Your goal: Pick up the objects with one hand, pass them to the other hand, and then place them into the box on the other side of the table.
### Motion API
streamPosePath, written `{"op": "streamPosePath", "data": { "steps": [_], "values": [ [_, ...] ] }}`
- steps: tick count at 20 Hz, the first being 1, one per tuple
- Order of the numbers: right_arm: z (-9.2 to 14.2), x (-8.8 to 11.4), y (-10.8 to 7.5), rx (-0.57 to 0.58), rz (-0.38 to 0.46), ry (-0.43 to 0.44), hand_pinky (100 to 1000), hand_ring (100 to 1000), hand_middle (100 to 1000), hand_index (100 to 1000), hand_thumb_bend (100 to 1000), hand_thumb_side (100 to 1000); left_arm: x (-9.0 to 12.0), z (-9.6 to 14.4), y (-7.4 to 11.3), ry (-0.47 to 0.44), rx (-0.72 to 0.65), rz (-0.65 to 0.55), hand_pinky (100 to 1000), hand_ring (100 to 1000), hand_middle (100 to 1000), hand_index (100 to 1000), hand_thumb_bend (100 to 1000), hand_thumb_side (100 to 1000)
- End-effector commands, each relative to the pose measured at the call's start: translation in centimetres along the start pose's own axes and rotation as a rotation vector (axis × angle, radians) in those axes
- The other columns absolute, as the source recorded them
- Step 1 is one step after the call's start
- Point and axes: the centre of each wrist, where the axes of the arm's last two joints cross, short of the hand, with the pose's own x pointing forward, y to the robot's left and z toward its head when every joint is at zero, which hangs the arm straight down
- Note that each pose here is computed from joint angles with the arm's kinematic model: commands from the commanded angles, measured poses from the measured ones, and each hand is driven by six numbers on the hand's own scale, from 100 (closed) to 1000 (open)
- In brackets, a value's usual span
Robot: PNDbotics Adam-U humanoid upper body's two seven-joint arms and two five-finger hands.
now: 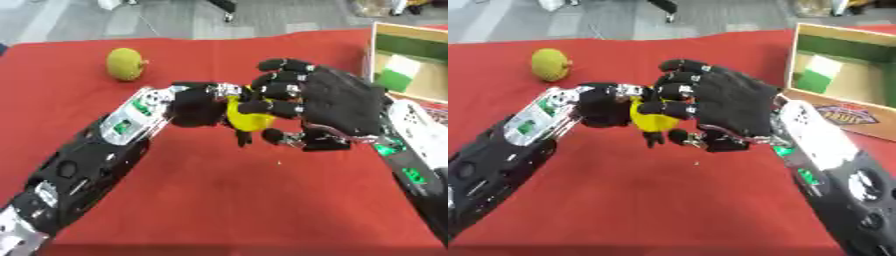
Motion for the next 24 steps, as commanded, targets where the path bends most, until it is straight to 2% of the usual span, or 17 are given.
{"op": "streamPosePath", "data": {
  "steps": [1, 4, 5, 6, 7, 12, 15, 17, 19, 21, 24],
  "values": [
    [0.5, -0.5, -0.8, -0.024, 0.039, 0.029, 811, 657, 459, 745, 265, 100, 1.6, -0.3, 0.2, -0.017, -0.018, -0.038, 776, 510, 389, 535, 112, 933],
    [0.5, -0.5, -0.8, -0.080, 0.040, 0.064, 789, 624, 394, 700, 212, 100, 1.6, -0.3, 0.1, -0.016, -0.019, -0.036, 776, 510, 390, 536, 114, 936],
    [0.5, -0.5, -0.8, -0.096, 0.040, 0.071, 780, 612, 339, 679, 160, 100, 1.6, -0.3, 0.1, -0.016, -0.019, -0.037, 775, 512, 392, 539, 114, 938],
    [0.6, -0.5, -0.7, -0.112, 0.038, 0.077, 779, 611, 332, 676, 153, 100, 1.6, -0.3, 0.1, -0.015, -0.020, -0.037, 775, 512, 392, 539, 114, 939],
    [0.6, -0.5, -0.6, -0.125, 0.037, 0.081, 771, 601, 272, 656, 100, 100, 1.6, -0.3, 0.1, -0.015, -0.020, -0.038, 775, 515, 396, 543, 118, 944],
    [0.8, -0.6, -0.2, -0.182, 0.026, 0.102, 758, 587, 236, 619, 100, 100, 1.8, 0.2, 0.4, -0.015, -0.010, -0.065, 778, 540, 443, 601, 159, 1000],
    [1.0, -0.7, -0.2, -0.202, 0.031, 0.116, 756, 579, 217, 608, 100, 100, 2.1, 1.7, 0.8, -0.017, 0.017, -0.128, 805, 595, 516, 694, 259, 1000],
    [1.3, -0.8, -0.1, -0.209, 0.034, 0.136, 754, 582, 211, 607, 100, 100, 2.1, 3.5, 1.5, -0.013, 0.060, -0.191, 822, 625, 559, 738, 313, 1000],
    [1.7, -1.0, 0.1, -0.206, 0.038, 0.160, 754, 582, 208, 606, 100, 100, 1.8, 6.0, 2.3, 0.005, 0.124, -0.251, 831, 651, 593, 763, 329, 1000],
    [2.3, -1.2, 0.2, -0.201, 0.044, 0.192, 753, 586, 195, 605, 100, 100, 1.3, 9.0, 3.1, 0.029, 0.204, -0.307, 844, 680, 628, 788, 321, 1000],
    [4.1, -1.8, 0.5, -0.187, 0.048, 0.293, 749, 597, 182, 604, 100, 100, 0.8, 14.1, 3.5, 0.052, 0.350, -0.373, 848, 687, 638, 795, 285, 1000]
  ]
}}
